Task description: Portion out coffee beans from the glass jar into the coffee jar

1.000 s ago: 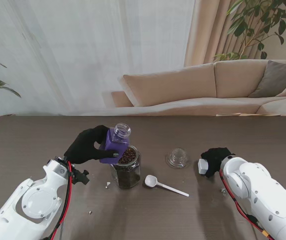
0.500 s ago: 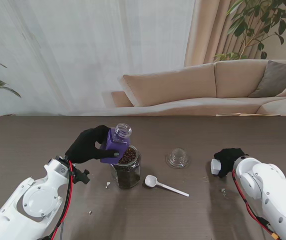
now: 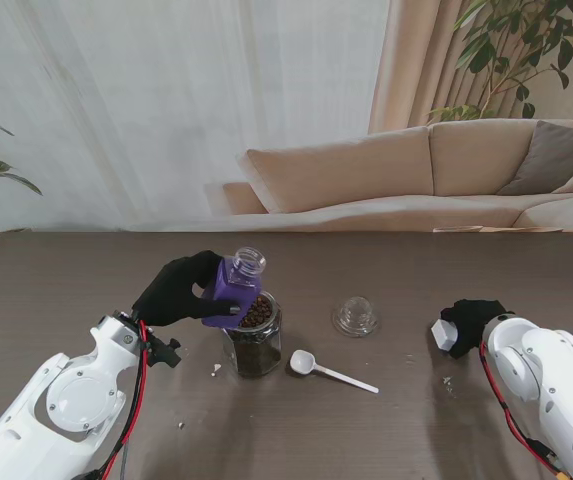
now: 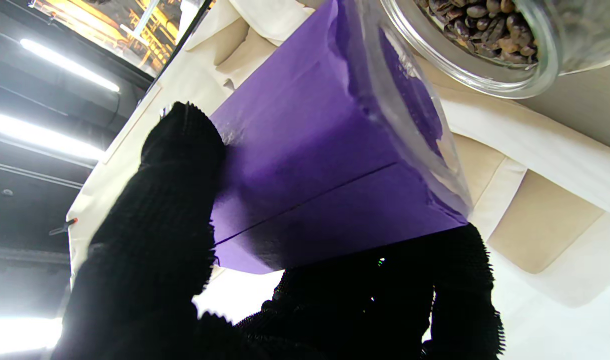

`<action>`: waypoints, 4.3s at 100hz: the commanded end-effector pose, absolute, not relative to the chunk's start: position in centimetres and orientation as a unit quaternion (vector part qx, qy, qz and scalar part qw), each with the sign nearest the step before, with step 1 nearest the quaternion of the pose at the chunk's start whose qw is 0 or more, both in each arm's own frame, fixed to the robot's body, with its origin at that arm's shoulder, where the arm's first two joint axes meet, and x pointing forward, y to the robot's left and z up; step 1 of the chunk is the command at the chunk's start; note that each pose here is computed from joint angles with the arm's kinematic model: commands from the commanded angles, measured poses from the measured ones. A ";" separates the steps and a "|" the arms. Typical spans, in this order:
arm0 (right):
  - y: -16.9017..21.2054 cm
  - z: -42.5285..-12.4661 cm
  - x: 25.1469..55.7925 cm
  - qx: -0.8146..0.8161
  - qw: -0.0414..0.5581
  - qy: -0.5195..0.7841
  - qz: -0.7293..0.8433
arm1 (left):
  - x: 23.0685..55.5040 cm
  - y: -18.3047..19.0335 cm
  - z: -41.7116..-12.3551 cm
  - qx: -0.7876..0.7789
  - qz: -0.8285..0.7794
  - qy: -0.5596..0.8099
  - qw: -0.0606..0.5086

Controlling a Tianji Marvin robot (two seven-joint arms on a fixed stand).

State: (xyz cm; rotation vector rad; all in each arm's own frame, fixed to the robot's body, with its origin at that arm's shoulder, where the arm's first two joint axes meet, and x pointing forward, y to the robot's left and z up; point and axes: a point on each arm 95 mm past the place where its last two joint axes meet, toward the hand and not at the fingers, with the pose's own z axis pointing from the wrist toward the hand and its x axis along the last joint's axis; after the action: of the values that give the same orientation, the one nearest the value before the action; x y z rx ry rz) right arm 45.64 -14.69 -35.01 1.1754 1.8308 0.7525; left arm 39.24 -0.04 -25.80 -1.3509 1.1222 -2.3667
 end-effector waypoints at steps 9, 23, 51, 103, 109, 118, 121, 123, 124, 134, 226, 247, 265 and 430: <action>-14.7 -35.1 45.2 0.467 0.400 0.736 0.285 | 39.3 -0.1 -25.9 -0.458 -0.795 0.387 0.093; -14.7 -35.1 45.2 0.468 0.399 0.735 0.286 | 39.3 -0.1 -25.9 -0.457 -0.795 0.388 0.093; -13.4 -32.9 45.1 0.463 0.411 0.708 0.339 | 39.3 0.0 -25.9 -0.458 -0.795 0.388 0.095; -5.3 -28.9 41.7 0.452 0.361 0.657 0.483 | 39.1 0.2 -26.0 -0.458 -0.799 0.377 0.097; -4.5 -29.0 41.2 0.456 0.348 0.656 0.491 | 39.1 0.2 -26.0 -0.458 -0.801 0.374 0.097; -3.4 -29.2 40.7 0.459 0.332 0.653 0.503 | 39.1 0.3 -26.0 -0.459 -0.800 0.374 0.097; -3.1 -29.3 40.5 0.459 0.328 0.652 0.506 | 39.2 0.3 -26.0 -0.459 -0.800 0.373 0.097; -2.8 -29.4 40.4 0.459 0.325 0.652 0.509 | 39.2 0.4 -26.0 -0.459 -0.801 0.373 0.097; -2.7 -29.5 40.3 0.460 0.324 0.651 0.510 | 39.2 0.4 -25.9 -0.459 -0.801 0.373 0.097; -1.5 -29.9 39.8 0.463 0.310 0.646 0.521 | 39.3 0.4 -25.8 -0.459 -0.802 0.370 0.098; 5.1 -35.6 38.6 0.486 0.302 0.637 0.516 | 38.6 1.2 -25.9 -0.452 -0.809 0.361 0.103; 5.6 -36.7 38.8 0.494 0.305 0.637 0.507 | 38.5 1.1 -25.8 -0.452 -0.810 0.360 0.103; 6.1 -37.5 39.1 0.497 0.307 0.637 0.503 | 38.4 1.1 -25.8 -0.452 -0.810 0.360 0.103; 7.9 -40.6 39.4 0.515 0.305 0.637 0.487 | 38.0 1.0 -25.8 -0.458 -0.807 0.357 0.108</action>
State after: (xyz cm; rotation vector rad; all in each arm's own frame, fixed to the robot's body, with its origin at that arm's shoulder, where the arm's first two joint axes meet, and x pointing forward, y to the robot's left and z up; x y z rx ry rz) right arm 40.32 7.79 -38.66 1.3226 1.6361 1.3295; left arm 38.13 1.28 -25.89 -1.3424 1.0373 -2.3728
